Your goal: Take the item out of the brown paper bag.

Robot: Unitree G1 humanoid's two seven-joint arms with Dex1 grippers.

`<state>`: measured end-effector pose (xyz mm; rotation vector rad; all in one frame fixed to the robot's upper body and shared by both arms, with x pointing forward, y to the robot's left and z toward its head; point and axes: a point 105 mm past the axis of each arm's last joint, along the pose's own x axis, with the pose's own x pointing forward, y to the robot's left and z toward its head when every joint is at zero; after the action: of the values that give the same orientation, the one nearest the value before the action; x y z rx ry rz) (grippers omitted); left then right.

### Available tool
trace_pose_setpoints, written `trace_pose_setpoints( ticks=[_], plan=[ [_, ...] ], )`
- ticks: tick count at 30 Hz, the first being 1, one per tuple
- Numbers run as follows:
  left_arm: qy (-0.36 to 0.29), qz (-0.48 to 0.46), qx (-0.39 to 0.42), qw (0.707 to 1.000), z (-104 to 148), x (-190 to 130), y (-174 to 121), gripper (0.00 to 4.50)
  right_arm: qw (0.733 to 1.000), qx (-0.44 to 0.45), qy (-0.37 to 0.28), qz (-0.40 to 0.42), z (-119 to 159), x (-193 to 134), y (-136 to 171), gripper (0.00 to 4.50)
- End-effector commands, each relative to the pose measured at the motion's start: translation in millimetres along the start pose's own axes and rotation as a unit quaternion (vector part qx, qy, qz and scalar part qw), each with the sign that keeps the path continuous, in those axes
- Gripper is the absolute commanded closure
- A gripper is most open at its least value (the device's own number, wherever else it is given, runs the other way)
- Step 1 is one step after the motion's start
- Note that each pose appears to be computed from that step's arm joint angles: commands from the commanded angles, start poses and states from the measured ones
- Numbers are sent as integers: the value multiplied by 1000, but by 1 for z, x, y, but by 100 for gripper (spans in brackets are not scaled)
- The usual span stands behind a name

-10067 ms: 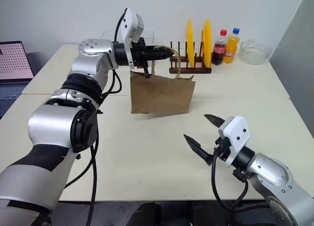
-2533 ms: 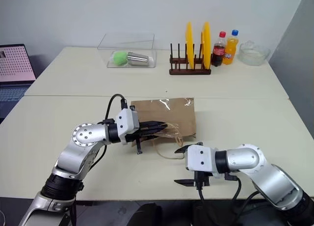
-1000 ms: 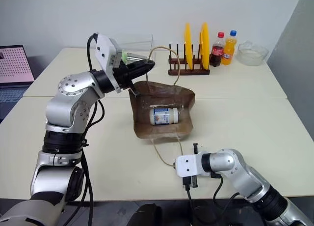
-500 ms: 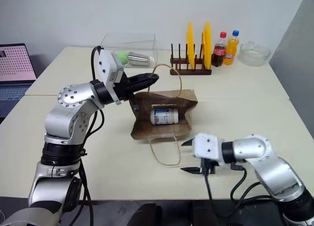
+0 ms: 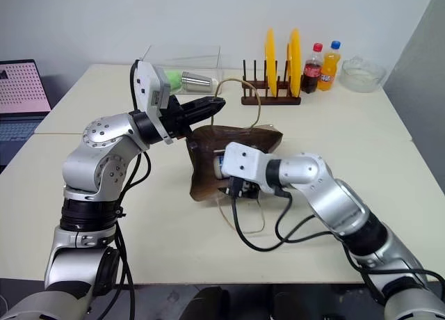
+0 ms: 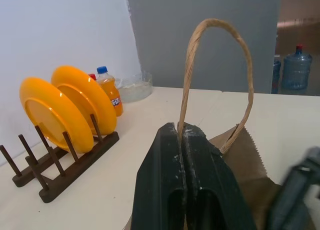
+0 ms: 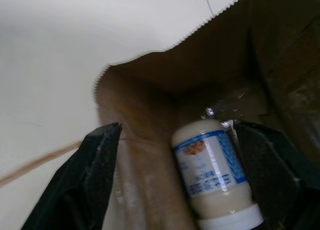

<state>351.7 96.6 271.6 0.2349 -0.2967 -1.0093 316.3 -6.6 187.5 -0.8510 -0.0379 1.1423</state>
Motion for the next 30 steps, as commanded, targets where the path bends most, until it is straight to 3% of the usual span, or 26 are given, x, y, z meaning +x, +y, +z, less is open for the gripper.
trace_pose_setpoints(
  ticks=[1, 15, 21, 27, 30],
  plan=[
    [-25, -2, 21, 999, 16, 0, -1, 450, 998, -59, 32, -12, -7, 11, -8, 2],
    [-26, -2, 20, 999, 12, 0, -4, 450, 975, -168, 142, 17, -48, 45, -20, 2],
    [-23, 2, 23, 999, 11, -1, -3, 450, 970, -185, 156, 35, -56, 54, -17, 2],
    [-12, 8, 28, 999, 6, -5, 0, 450, 972, -190, 137, 27, -50, 53, -21, 147],
    [-10, 14, 32, 999, 5, -6, 3, 450, 975, -192, 112, 21, -37, 48, -25, 147]
  ],
)
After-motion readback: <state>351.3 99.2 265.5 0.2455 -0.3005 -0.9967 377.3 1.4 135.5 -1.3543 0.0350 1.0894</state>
